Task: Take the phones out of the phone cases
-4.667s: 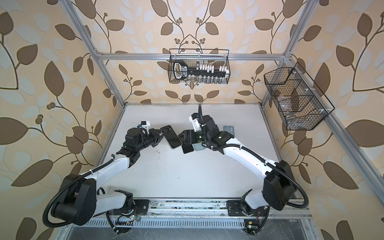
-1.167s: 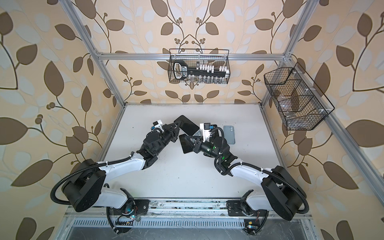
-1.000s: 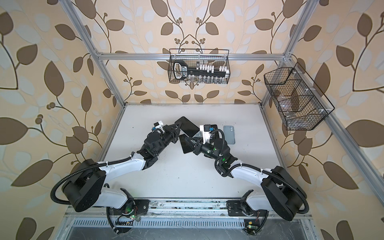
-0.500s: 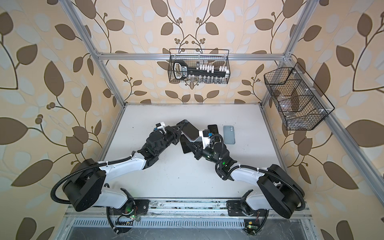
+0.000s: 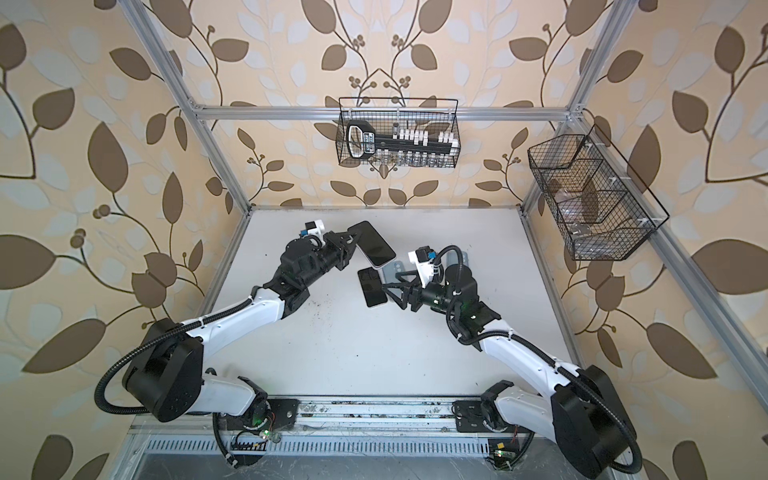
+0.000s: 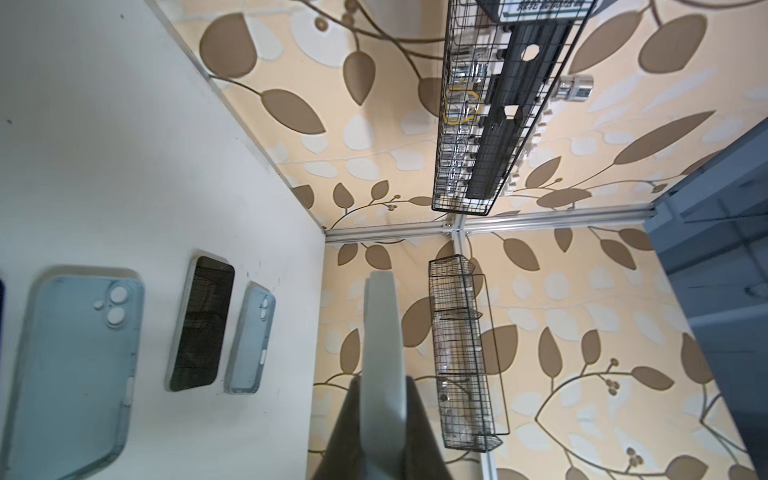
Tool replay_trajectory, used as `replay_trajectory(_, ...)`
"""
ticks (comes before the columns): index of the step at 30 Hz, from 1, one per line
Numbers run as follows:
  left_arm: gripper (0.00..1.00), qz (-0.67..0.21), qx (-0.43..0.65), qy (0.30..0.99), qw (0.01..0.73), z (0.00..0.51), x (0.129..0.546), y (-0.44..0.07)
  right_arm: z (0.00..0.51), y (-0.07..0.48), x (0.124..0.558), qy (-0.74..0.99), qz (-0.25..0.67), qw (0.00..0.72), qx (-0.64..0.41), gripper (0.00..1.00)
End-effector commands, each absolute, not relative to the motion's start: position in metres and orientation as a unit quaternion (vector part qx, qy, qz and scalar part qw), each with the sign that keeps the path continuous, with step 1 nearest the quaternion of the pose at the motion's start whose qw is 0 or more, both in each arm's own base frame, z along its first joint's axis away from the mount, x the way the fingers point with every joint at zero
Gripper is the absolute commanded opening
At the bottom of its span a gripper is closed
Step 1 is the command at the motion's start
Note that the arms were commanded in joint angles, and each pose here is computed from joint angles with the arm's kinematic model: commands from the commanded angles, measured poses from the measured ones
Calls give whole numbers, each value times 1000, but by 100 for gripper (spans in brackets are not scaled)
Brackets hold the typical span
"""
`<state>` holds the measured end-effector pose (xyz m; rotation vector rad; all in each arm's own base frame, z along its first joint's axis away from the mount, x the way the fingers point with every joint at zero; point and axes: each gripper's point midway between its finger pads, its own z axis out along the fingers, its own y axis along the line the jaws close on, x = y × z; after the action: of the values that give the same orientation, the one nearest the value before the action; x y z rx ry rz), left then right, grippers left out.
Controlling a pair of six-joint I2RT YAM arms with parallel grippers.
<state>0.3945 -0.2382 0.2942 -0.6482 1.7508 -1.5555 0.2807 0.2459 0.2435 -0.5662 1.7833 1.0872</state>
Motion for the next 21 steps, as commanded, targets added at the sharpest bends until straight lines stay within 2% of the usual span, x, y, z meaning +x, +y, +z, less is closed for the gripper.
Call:
replay_trajectory(1,0,-606,-88,694,379,349,381,-254,242,237,262,737,447,419,-285,86)
replay_trajectory(3,0,-590,-47,715,372,351,382,-256,248,230,262,737,452,408,-293,89)
replay_trajectory(5,0,-589,28,715,376,365,374,-263,250,224,262,741,452,392,-304,100)
replay_trajectory(7,0,-572,58,730,370,357,379,-267,252,220,262,748,449,377,-311,100)
replay_trajectory(12,0,-542,150,744,361,351,374,-277,260,215,262,761,417,367,-336,90)
replay_trajectory(18,0,-579,223,699,356,375,359,-288,257,217,267,776,396,331,-364,79)
replay_trajectory(21,0,-596,250,677,351,389,349,-291,251,224,271,778,381,331,-375,78)
